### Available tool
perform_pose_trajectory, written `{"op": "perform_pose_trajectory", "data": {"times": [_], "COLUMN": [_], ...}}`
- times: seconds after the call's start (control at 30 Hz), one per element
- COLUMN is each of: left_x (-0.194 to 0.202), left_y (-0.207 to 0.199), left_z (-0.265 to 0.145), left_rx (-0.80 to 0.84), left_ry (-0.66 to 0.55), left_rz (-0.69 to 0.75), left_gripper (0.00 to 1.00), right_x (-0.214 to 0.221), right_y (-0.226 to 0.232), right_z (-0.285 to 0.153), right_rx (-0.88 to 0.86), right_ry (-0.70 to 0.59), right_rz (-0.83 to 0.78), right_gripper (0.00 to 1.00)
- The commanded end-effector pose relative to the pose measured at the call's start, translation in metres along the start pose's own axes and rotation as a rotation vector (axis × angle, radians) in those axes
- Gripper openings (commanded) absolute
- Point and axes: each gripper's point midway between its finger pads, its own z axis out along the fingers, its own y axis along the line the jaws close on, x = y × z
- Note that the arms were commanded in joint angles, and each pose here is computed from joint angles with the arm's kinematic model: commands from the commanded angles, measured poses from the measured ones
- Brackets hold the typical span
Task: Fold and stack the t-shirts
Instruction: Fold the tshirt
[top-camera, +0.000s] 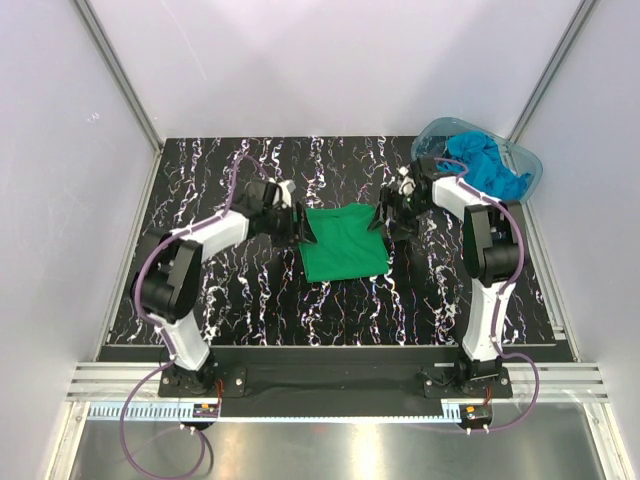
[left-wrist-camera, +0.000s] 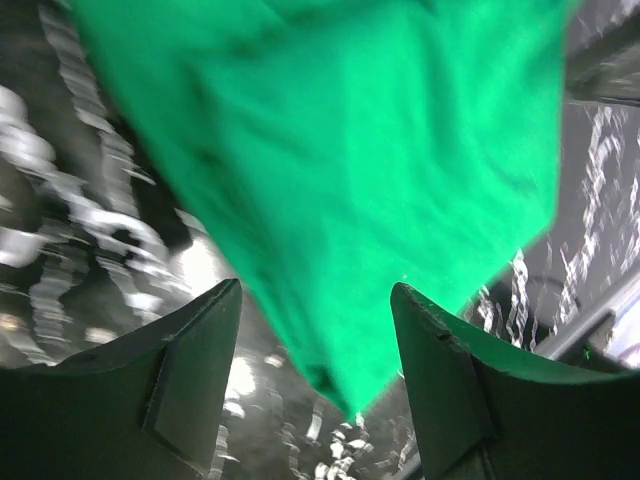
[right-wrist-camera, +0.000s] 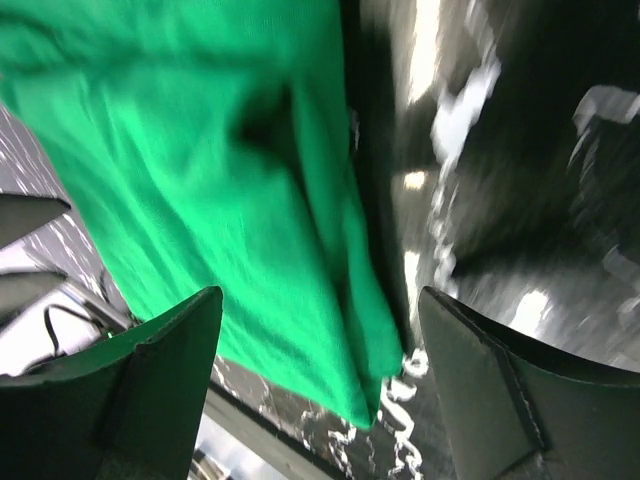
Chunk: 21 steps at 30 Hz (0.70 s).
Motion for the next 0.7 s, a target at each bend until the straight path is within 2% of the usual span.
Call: {"op": "perform_pose_trajectory", "data": {"times": [0.0,0.13,0.2,0.23,0.3,0.33,0.37,0.4,0.47,0.5,0.57,0.67], "left_x": [0.000,0.022,0.035,0.042,0.060,0.066,0.072,0.077,0.096,0.104,0.126,0.163], "left_y": [-0.029,-0.025,-0.015,-0.014,-0.006,-0.006,-0.005,-0.010,-0.009,-0.010,-0.008,-0.004], "left_z": [-0.013,-0.008,-0.004,-0.003,0.001,0.001,0.002,0.002,0.003,0.002,-0.002,-0.014], "left_rx": [0.048,0.037,0.007,0.009,0.001,0.010,0.016,0.035,0.047,0.047,0.050,0.046], "left_ry": [-0.072,-0.003,0.044,0.058,0.103,0.120,0.135,0.135,0.175,0.189,0.212,0.264], "left_rz": [0.018,-0.027,-0.050,-0.054,-0.072,-0.076,-0.078,-0.070,-0.071,-0.069,-0.072,-0.104], "left_gripper": [0.67,0.65,0.62,0.61,0.58,0.49,0.46,0.42,0.30,0.26,0.15,0.09], "right_x": [0.005,0.032,0.053,0.054,0.072,0.076,0.081,0.094,0.110,0.117,0.140,0.171], "right_y": [0.023,0.019,0.017,0.021,0.018,0.020,0.022,0.022,0.023,0.024,0.027,0.028], "right_z": [-0.019,-0.007,0.000,-0.002,0.004,0.004,0.005,0.009,0.013,0.014,0.016,0.012], "right_rx": [-0.040,-0.057,-0.060,-0.071,-0.064,-0.071,-0.077,-0.073,-0.070,-0.072,-0.068,-0.064], "right_ry": [-0.060,-0.013,0.024,0.005,0.032,0.030,0.039,0.064,0.085,0.095,0.127,0.158], "right_rz": [-0.068,-0.050,-0.022,-0.027,0.007,0.008,0.012,0.021,0.026,0.028,0.037,0.062], "right_gripper": [0.86,0.83,0.78,0.77,0.67,0.65,0.61,0.52,0.45,0.38,0.35,0.34]}}
